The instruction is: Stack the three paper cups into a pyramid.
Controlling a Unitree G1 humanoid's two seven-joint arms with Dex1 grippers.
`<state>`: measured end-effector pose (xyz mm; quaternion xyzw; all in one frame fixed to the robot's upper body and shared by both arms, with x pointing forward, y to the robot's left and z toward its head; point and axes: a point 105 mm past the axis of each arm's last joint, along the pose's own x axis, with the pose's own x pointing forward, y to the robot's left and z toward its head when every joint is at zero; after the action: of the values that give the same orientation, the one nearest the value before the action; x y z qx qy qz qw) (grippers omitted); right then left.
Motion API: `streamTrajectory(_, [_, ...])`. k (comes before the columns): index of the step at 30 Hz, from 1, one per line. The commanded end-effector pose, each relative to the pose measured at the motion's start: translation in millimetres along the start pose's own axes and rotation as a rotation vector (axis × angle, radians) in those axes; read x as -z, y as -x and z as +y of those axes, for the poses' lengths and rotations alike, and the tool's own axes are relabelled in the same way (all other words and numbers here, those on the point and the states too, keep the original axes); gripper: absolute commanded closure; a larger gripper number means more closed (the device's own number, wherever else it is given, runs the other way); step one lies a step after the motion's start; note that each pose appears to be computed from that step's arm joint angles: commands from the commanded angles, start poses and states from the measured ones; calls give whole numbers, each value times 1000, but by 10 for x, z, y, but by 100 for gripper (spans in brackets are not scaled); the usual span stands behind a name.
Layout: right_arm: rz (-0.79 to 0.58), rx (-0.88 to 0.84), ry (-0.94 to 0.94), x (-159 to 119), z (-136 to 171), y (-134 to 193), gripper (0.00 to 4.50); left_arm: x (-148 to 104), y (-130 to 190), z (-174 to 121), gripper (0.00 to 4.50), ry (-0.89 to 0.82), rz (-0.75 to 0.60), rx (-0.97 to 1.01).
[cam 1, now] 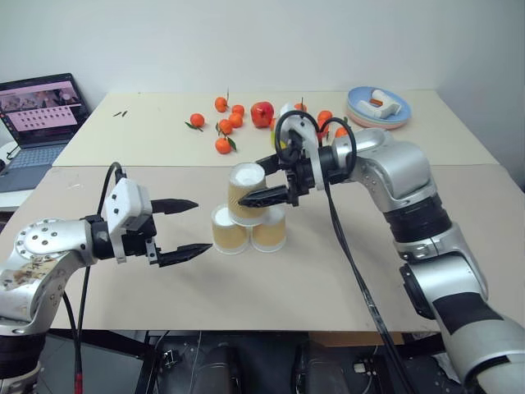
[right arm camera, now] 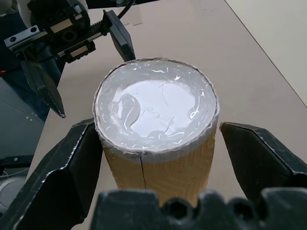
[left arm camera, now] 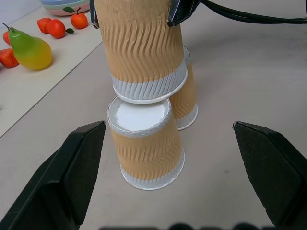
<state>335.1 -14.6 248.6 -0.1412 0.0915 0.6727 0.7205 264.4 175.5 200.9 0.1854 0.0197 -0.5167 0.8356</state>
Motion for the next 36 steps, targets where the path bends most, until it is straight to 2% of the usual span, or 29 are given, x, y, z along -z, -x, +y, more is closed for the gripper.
streamTrajectory(1, [-126, -45, 53, -451, 121, 140, 6, -113, 28, 28, 0, -39, -13, -13])
streamTrajectory(9, [-276, -33, 40, -987, 175, 450, 6, -109, 25, 42, 0, -34, -16, -24])
streamTrajectory(12, [-436, 103, -38, -1242, -23, 779, 6, -113, 68, 105, 0, 20, -47, -103])
streamTrajectory(14, [-504, 319, -87, -1223, -323, 1076, 6, -106, 134, 196, 0, 79, -81, -213])
streamTrajectory(16, [-471, 655, -103, -915, -707, 1450, 6, -43, 255, 329, 0, 129, -111, -390])
streamTrajectory(17, [-392, 845, -96, -650, -880, 1649, 6, 6, 323, 379, 0, 154, -121, -477])
streamTrajectory(18, [-334, 955, -83, -483, -964, 1771, 6, 36, 365, 402, 0, 170, -126, -529])
streamTrajectory(19, [-262, 1105, -106, -199, -1062, 1963, 6, 93, 416, 430, 0, 187, -134, -604])
streamTrajectory(20, [-215, 1198, -120, -17, -1105, 2088, 6, 132, 450, 444, 0, 199, -139, -653])
streamTrajectory(23, [69, 1524, -140, 880, -1113, 2486, 6, 405, 576, 552, 0, 287, -164, -897])
streamTrajectory(25, [161, 1627, -175, 1273, -1049, 2589, 6, 564, 628, 630, 0, 332, -159, -1028])
streamTrajectory(26, [158, 1661, -209, 1442, -1012, 2595, 6, 664, 651, 677, 0, 357, -147, -1103])
streamTrajectory(28, [182, 1693, -207, 1628, -962, 2574, 6, 790, 678, 738, 0, 372, -124, -1202])
streamTrajectory(31, [213, 1691, -133, 1740, -923, 2463, 6, 927, 785, 864, 0, 350, -99, -1364])
streamTrajectory(36, [99, 1639, -210, 1911, -857, 2075, 6, 1139, 1060, 1109, 0, 380, -98, -1619])
